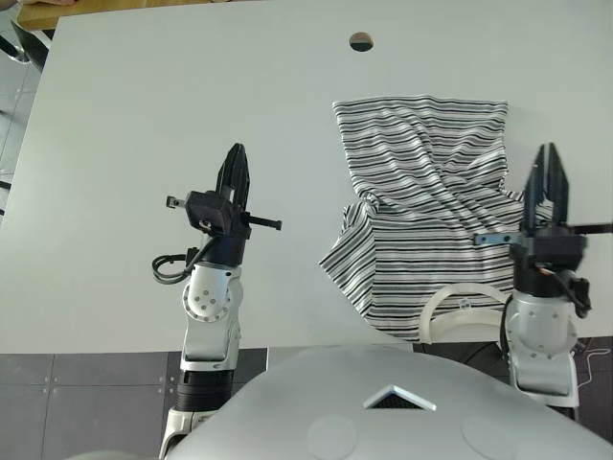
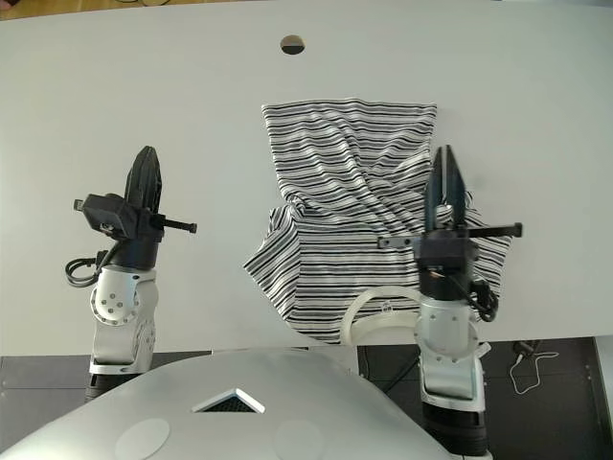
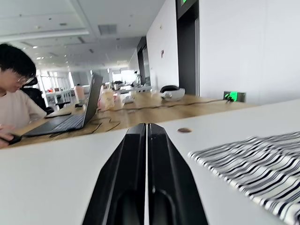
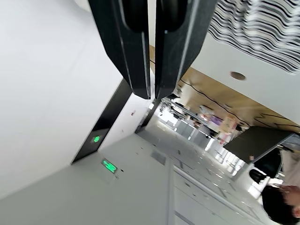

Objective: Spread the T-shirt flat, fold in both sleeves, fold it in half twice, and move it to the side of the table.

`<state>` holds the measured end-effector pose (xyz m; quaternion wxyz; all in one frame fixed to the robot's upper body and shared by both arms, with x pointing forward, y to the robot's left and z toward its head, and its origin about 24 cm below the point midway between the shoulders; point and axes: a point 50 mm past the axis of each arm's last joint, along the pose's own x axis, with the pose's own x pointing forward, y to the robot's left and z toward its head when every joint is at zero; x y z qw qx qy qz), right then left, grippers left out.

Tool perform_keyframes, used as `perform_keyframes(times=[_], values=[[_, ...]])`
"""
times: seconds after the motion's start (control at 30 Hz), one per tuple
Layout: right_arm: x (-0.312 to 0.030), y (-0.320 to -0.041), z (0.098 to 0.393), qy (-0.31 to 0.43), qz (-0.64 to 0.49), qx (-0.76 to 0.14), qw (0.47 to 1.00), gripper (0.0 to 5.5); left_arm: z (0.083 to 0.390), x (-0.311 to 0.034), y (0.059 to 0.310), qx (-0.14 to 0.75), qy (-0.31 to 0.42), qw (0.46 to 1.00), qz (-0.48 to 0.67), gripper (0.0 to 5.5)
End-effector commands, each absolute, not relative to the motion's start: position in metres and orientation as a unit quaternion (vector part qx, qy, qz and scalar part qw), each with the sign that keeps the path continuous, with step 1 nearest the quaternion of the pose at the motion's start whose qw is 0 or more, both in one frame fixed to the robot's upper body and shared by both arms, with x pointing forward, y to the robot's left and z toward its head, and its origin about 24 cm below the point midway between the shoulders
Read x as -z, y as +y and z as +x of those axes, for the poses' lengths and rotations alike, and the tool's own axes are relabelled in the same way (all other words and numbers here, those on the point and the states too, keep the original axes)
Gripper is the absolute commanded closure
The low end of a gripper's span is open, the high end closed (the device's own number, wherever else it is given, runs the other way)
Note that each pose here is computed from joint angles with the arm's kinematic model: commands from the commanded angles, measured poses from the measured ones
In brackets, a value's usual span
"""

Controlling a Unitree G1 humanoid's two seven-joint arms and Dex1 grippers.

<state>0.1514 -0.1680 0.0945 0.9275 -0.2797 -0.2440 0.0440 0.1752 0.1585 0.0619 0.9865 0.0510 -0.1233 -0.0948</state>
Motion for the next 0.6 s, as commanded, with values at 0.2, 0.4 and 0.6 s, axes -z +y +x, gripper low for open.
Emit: perform_keyframes(times=[0.2, 0.4, 0.6], values=[[-0.071, -0.164, 0.213, -0.225, -0.239, -0.031, 0.944, 5.35, 0.206, -0.028, 0.11, 0.263, -0.013, 0.963, 0.062, 5.4], [-0.061, -0.18, 0.263, -0.196, -0.173, 0.02, 0.965, 5.35, 0.188, -0.014, 0.077, 0.508, 0.076, 0.858, -0.006, 5.4], [-0.052, -0.167, 0.269, -0.193, -0.178, 0.016, 0.965, 5.35, 0.19, -0.006, 0.081, 0.573, 0.164, 0.791, 0.14, 5.4]])
